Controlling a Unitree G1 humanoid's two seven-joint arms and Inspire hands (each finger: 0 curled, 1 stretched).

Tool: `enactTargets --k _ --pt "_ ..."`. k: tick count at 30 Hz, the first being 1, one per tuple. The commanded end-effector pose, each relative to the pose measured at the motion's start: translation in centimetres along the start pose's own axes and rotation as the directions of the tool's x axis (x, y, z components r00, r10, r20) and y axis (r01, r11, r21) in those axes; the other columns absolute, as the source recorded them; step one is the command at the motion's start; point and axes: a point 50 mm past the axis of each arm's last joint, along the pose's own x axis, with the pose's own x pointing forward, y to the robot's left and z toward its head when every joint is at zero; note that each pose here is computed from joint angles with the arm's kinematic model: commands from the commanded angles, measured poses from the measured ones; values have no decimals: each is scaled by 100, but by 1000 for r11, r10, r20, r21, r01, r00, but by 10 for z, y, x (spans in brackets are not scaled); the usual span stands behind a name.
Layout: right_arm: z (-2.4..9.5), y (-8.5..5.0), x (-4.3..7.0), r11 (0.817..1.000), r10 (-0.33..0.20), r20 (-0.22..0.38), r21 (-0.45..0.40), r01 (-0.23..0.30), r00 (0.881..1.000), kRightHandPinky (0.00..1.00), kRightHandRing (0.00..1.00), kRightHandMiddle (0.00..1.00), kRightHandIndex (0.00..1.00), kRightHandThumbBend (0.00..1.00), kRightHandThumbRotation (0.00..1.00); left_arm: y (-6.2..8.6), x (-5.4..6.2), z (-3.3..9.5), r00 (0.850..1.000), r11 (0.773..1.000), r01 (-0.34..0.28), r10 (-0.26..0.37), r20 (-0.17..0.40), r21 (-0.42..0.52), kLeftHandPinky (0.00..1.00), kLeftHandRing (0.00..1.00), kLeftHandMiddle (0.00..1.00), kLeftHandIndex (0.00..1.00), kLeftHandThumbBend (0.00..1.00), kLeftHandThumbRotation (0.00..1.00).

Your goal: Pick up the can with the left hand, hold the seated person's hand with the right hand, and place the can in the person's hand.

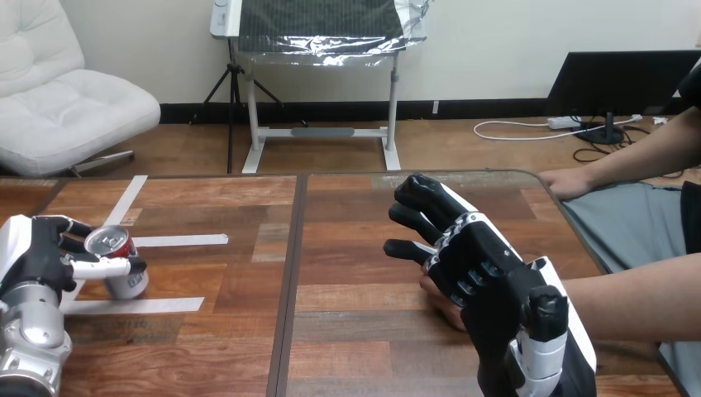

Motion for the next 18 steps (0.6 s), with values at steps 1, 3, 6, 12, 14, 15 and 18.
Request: enactTargets --k 1,3,6,12,14,15,18 --pt "9 0 12 1000 24 73 -16 -23 997 80 89 89 88 97 100 19 10 44 983 994 -56 71 167 -94 35 41 46 48 76 0" --pt "8 0 12 1000 24 72 -16 -23 997 80 89 90 88 97 100 21 10 47 980 994 -60 77 183 -96 35 42 46 48 77 0" --pt "7 0 12 1000 22 70 -19 -20 997 80 89 90 88 96 100 23 10 52 974 993 -62 82 209 -102 36 42 46 48 77 0" --pt "5 0 12 1000 21 58 -24 -19 998 81 89 90 88 95 100 26 9 60 964 990 -59 90 250 -126 37 42 45 47 78 0" --pt "5 0 12 999 18 55 -28 -17 998 81 89 90 88 94 100 27 9 63 962 990 -58 90 259 -130 37 42 45 47 78 0" --pt "4 0 12 999 16 53 -30 -15 998 81 89 90 88 94 100 28 9 64 961 990 -57 90 263 -130 37 42 45 47 78 0" --pt "4 0 12 999 16 50 -36 -14 999 81 89 90 88 94 100 29 8 68 955 989 -51 89 284 -141 38 43 46 47 78 0"
